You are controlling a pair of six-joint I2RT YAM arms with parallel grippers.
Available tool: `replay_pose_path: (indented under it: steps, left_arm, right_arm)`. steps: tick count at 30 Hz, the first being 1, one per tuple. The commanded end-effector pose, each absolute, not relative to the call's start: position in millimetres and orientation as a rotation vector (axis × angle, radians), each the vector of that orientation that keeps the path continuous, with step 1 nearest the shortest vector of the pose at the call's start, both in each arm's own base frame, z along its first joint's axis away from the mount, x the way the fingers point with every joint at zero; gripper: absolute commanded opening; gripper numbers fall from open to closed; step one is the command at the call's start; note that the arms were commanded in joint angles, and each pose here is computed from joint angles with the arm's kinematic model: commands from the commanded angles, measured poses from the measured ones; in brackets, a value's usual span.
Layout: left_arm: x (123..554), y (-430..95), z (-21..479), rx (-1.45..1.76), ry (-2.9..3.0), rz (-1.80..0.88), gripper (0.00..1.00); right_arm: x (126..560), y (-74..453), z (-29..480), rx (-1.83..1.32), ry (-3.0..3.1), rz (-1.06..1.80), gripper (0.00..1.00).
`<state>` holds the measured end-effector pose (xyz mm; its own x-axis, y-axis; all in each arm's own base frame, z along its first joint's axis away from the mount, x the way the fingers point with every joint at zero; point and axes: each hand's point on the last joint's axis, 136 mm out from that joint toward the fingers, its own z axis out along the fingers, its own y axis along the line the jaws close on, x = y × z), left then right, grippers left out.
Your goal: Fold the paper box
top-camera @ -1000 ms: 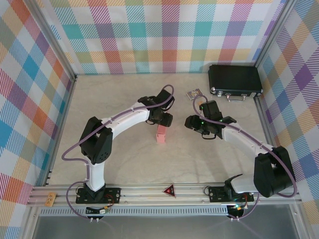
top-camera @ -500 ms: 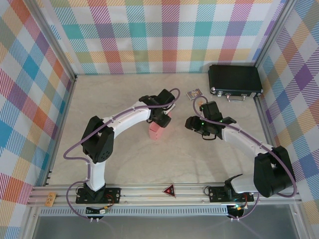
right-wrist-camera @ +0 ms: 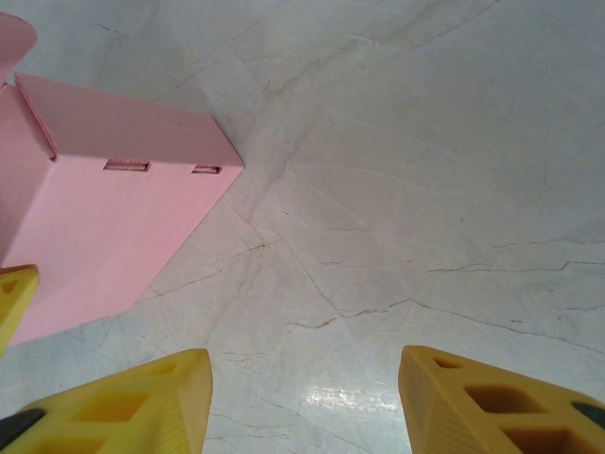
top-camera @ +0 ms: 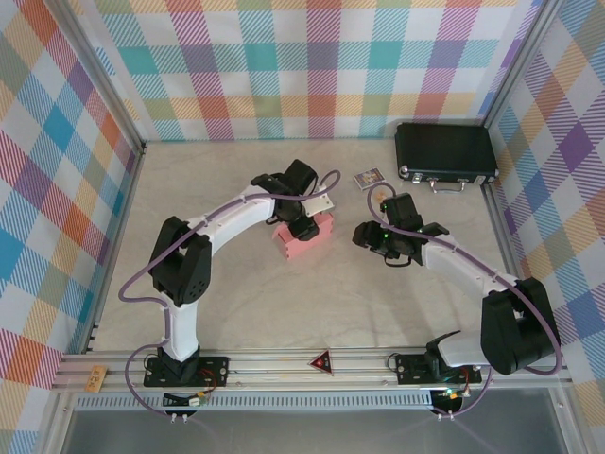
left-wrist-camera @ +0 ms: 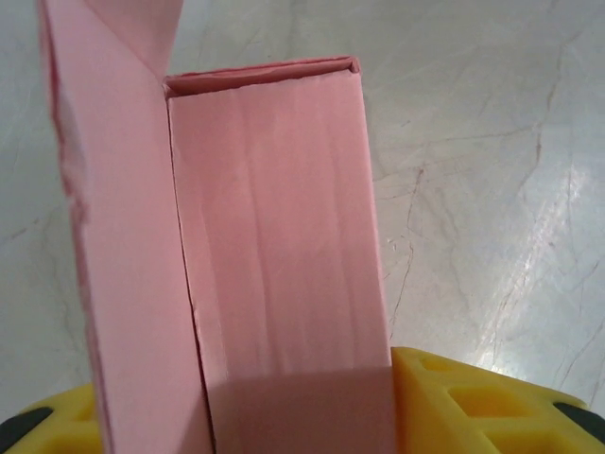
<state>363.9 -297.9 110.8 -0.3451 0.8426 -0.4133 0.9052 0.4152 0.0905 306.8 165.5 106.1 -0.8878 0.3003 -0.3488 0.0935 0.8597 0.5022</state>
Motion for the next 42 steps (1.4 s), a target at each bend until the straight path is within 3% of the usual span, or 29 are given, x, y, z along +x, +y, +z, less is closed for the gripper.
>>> replay_pose_path:
  steps: [1, 16, 33, 42]
  left_arm:
    - [356, -304, 110, 1.698, 2.144, -0.281, 0.51]
    - [343, -308, 105, 2.014, 1.908, -0.439, 0.53]
    - [349, -322, 107, 2.079, 1.77, -0.48, 0.53]
    - [361, -323, 114, 1.994, 1.823, -0.423, 0.68]
  right_arm:
    - [304, 159, 106, 0.307, 2.615, 0.66, 0.55]
    - [300, 148, 105, 0.333, 2.63, 0.603, 0.56]
    - [295, 141, 95, 0.362, 2.654, 0.556, 0.56]
    - [296, 142, 92, 0.365, 2.656, 0.562, 0.56]
